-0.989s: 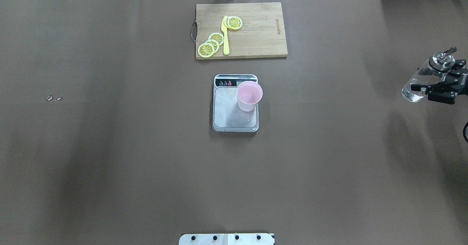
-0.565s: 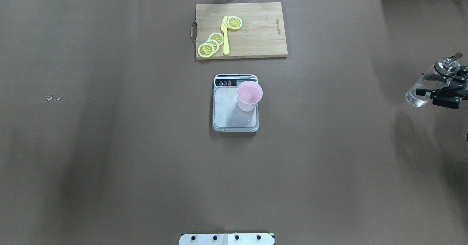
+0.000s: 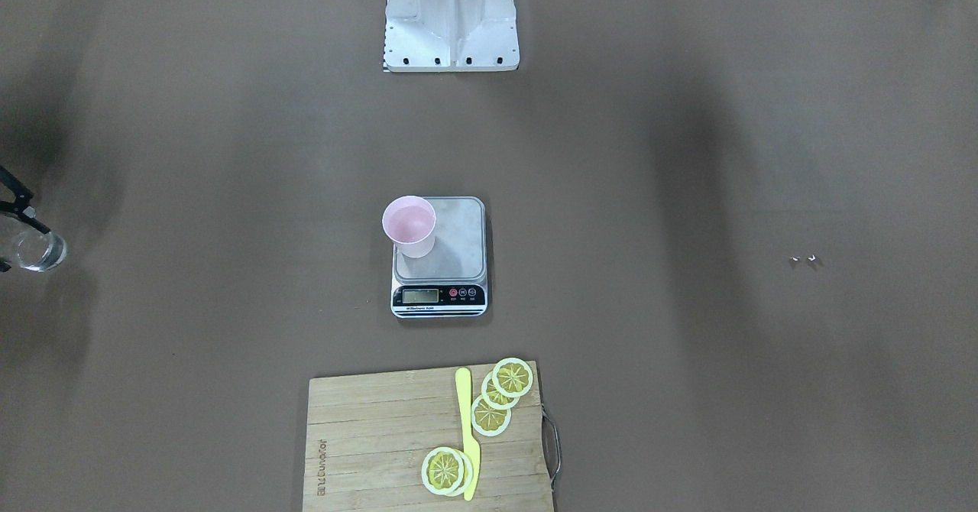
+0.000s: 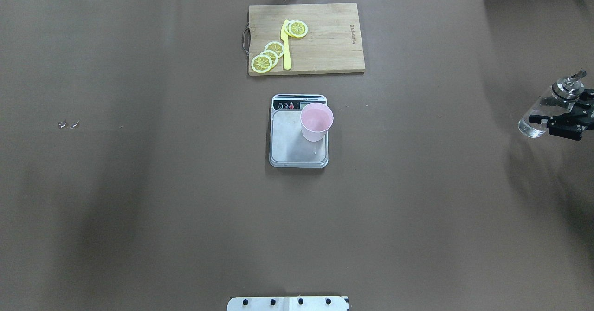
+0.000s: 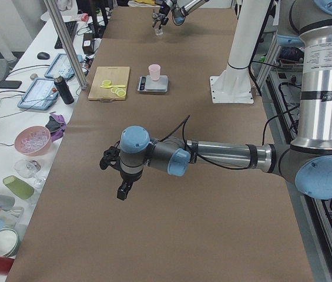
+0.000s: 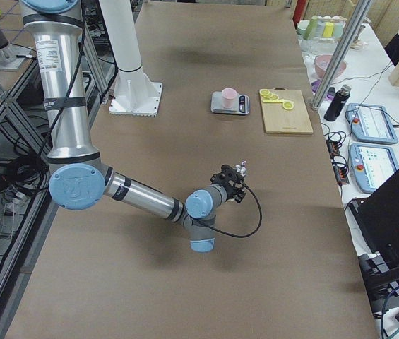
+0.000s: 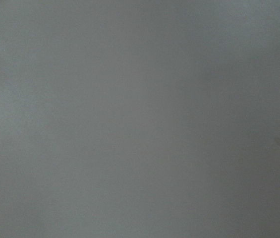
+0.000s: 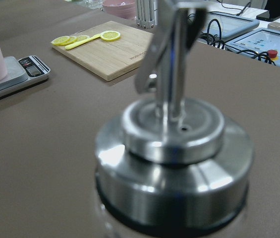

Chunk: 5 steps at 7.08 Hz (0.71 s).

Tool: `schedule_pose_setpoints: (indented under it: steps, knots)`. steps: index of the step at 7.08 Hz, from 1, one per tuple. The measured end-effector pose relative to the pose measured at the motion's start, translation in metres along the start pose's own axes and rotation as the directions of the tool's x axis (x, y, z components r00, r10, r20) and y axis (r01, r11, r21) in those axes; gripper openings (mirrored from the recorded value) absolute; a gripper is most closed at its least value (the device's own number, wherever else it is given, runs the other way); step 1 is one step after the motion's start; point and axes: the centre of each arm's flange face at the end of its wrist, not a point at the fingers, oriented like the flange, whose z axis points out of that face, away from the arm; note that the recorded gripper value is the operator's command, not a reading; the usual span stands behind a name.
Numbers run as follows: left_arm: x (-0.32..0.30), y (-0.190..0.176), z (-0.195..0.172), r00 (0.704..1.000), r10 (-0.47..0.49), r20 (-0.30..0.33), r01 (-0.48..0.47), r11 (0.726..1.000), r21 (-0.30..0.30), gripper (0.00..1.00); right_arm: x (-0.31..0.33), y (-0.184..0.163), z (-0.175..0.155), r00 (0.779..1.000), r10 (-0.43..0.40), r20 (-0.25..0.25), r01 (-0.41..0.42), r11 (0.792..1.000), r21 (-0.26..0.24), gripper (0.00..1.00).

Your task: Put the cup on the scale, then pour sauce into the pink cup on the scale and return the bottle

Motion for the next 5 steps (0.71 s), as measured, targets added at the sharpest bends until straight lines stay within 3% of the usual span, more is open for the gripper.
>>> schedule_pose_setpoints:
  steps: [5]
  knots:
    - [0.014,0.021,-0.004,0.995,-0.010,-0.098,0.010,1.000,0.001,1.00,-0.001,0.015,0.016,0.999,0.018,-0.038,-0.018,1.000,-0.006,0.39]
